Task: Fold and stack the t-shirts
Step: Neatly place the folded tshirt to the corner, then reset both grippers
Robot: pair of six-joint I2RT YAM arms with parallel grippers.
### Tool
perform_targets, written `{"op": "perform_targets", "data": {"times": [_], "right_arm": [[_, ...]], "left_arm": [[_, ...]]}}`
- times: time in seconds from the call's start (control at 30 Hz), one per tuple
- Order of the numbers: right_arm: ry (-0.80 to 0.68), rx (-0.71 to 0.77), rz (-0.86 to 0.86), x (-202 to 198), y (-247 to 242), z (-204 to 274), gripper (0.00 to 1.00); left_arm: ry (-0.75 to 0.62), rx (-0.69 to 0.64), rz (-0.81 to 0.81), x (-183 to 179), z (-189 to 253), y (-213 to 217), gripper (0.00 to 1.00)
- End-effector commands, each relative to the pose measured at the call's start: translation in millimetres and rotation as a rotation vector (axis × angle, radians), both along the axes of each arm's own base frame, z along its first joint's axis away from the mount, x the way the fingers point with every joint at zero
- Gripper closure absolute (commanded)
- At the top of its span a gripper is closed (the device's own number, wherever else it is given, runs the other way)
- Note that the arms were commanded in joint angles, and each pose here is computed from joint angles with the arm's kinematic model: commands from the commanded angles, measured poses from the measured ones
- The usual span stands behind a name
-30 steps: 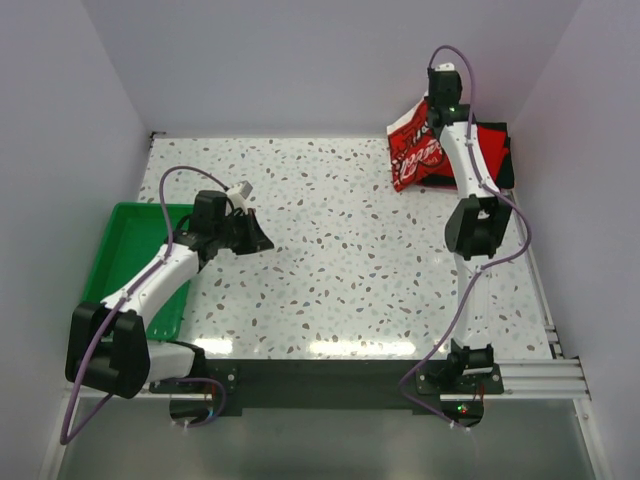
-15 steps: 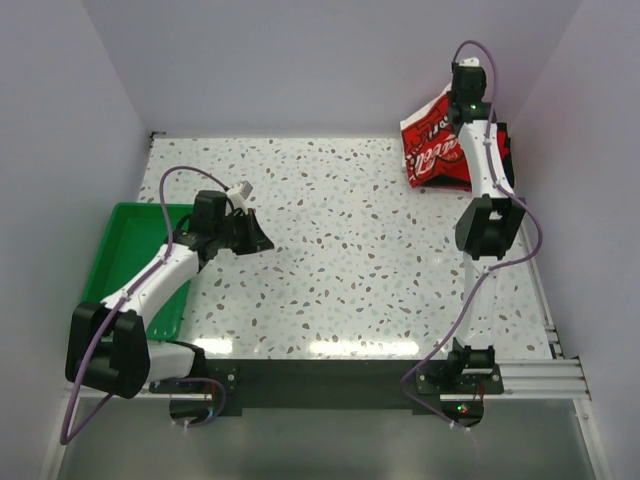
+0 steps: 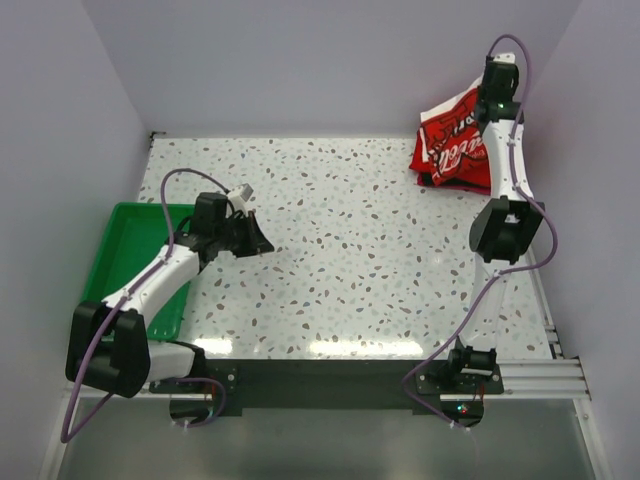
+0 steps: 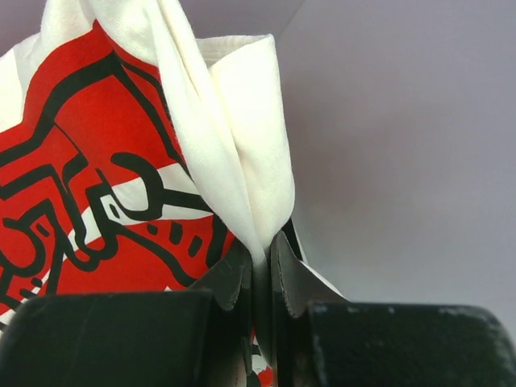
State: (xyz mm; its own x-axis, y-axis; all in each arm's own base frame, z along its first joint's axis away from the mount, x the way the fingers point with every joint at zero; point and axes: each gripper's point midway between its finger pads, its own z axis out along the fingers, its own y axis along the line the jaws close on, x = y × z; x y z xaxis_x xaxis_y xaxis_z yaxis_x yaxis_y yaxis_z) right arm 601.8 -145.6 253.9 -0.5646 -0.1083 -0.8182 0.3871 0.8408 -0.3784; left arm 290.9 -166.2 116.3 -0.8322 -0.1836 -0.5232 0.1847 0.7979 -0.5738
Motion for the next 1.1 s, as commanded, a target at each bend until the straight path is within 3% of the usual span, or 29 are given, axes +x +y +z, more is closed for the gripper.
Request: {"op": "perform_targets", "data": {"times": [0.0,0.1,0.13,0.17,0.23,0.27,0.3,0.53,0.73,0.83,0.93,0.97,1.0,1.07], "right_arm": [[-0.141,0.0,-0.026,1.2,-6.6,43.7,1.0],[-0.118,0.009,-0.045,3.8,-9.9,27.7,0.99],[-0.11,0.01,-0.051,4.0,-10.5,24.0,0.91],[-0.108,0.016,-0.06,4.7,-11.1,20.3,0.65],[-0.109,0.02,-0.08,1.8,-12.5,20.6,0.36],[-0.12,0.032,-0.085,1.2,-10.9,23.0,0.09],[-0.135,0.04,-0.09,-1.8,-10.9,30.3,0.01],[-0.208,0.172,-0.029,-16.7,23.9,62.1,0.01],[-0.186,0.279,0.031,-40.0,79.4,50.2,0.01],[-0.119,0.352,0.121,-65.6,134.8,18.0,0.01],[-0.174,0.444,0.224,-94.6,182.1,34.4,0.01],[-0.115,0.482,0.231,-110.9,194.8,2.6,0.01],[-0.138,0.518,0.296,-129.0,217.7,14.5,0.01],[-0.083,0.558,0.327,-153.6,236.6,-19.8,0.01]], "left_arm": [[-0.027,-0.009,-0.022,2.6,1.0,-0.5,0.92],[-0.029,-0.009,-0.021,2.8,1.4,-0.4,0.92],[-0.029,-0.01,-0.02,3.0,1.6,-0.5,0.92],[-0.027,-0.008,-0.021,2.8,0.9,-0.4,0.92],[-0.025,-0.01,-0.021,2.6,0.6,-0.6,0.92],[-0.026,-0.01,-0.021,2.6,1.1,-0.6,0.92],[-0.026,-0.011,-0.022,2.7,0.9,-0.9,0.92],[-0.032,-0.018,-0.019,4.3,4.2,-0.5,0.92],[-0.053,-0.009,0.002,7.6,9.7,4.1,0.91],[-0.068,-0.001,0.014,8.5,13.0,6.5,0.91],[-0.081,0.009,0.028,8.7,16.5,9.3,0.91],[-0.088,0.009,0.033,7.6,18.4,10.3,0.91],[-0.093,0.014,0.043,8.0,18.6,12.3,0.91],[-0.1,0.017,0.048,6.5,20.4,13.6,0.9]]}}
